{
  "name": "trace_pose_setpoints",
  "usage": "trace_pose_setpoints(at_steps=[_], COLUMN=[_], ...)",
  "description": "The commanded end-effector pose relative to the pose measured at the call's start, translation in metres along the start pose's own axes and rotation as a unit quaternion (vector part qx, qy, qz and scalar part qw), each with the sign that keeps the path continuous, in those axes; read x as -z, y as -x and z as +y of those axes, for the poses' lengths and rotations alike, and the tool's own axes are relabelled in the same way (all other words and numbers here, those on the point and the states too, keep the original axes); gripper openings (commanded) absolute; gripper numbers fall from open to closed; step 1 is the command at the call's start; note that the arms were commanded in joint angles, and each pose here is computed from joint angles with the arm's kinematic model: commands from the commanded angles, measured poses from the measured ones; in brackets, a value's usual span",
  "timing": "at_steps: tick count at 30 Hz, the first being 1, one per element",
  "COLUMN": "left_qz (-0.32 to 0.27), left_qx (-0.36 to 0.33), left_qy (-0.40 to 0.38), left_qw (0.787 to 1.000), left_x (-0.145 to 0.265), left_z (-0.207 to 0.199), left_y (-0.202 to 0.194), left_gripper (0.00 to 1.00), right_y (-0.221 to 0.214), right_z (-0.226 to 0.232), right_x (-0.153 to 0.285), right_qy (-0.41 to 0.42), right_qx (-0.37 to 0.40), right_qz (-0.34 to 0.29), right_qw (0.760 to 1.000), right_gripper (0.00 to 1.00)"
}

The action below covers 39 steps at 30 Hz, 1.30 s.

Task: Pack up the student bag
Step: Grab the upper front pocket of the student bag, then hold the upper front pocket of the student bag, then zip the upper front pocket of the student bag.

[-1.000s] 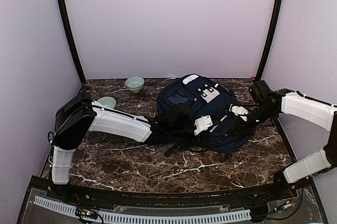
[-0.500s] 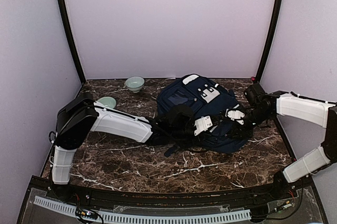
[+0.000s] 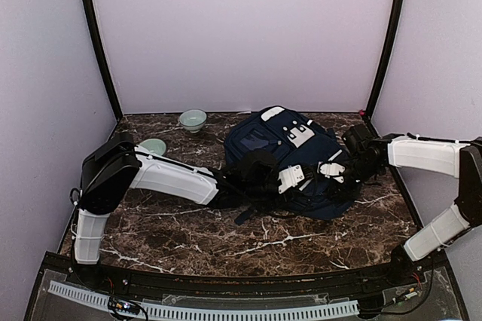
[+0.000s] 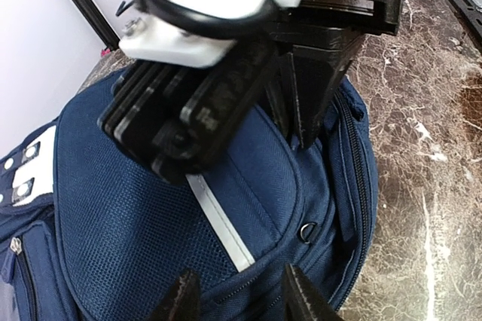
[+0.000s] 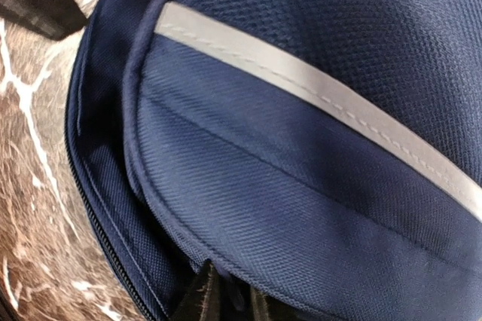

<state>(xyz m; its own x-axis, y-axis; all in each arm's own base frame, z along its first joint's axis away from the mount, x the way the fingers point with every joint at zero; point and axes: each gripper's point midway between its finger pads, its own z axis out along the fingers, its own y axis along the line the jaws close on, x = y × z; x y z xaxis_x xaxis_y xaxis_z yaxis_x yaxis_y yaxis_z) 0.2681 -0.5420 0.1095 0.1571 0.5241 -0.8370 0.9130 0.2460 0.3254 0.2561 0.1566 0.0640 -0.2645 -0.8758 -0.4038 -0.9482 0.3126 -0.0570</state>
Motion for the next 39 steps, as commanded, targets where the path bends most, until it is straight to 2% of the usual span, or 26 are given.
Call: trace_pose_setpoints(at_steps=[1,7,8,14,19,24,27,32,39], left_qz=[-0.024,-0.036,-0.017,-0.014,0.005,0.008,0.004,0.001,0.002], left_qx=[-0.023,-0.110,-0.146,-0.172,-0.211,-0.232,-0.231,-0.227,-0.216], left_qy=[0.013,0.017,0.034,0.016,0.066,0.105,0.113,0.113,0.113], left_qw=[0.999,0.993,0.989,0.985,0.975,0.967,0.966,0.967,0.970], left_x=[0.001,-0.002,-0.009,-0.019,-0.037,-0.044,-0.044,-0.042,-0.029], left_z=[0.004,-0.011,-0.007,-0.015,-0.009,-0.004,-0.002,-0.003,-0.004], left_y=[0.012,0.022,0.017,0.021,0.022,0.024,0.026,0.026,0.022], left_gripper=[0.40,0.46,0.47,0.46,0.44,0.34,0.20,0.02,0.00], right_y=[0.003,0.009,0.013,0.020,0.025,0.026,0.024,0.015,-0.005], right_z=[0.000,0.005,0.008,0.012,0.011,0.013,0.014,0.005,-0.017], right_x=[0.004,0.025,0.034,0.043,0.048,0.051,0.050,0.044,0.048], right_qy=[-0.007,-0.010,-0.007,0.000,0.003,0.008,0.008,-0.002,-0.019], right_qx=[0.007,0.002,-0.003,-0.010,-0.012,-0.017,-0.021,-0.040,-0.082], right_qz=[-0.005,-0.015,-0.021,-0.035,-0.041,-0.042,-0.038,-0.022,-0.008], right_qw=[1.000,1.000,1.000,0.999,0.999,0.999,0.999,0.999,0.996], right_gripper=[0.09,0.01,0.00,0.00,0.00,0.00,0.00,0.00,0.00])
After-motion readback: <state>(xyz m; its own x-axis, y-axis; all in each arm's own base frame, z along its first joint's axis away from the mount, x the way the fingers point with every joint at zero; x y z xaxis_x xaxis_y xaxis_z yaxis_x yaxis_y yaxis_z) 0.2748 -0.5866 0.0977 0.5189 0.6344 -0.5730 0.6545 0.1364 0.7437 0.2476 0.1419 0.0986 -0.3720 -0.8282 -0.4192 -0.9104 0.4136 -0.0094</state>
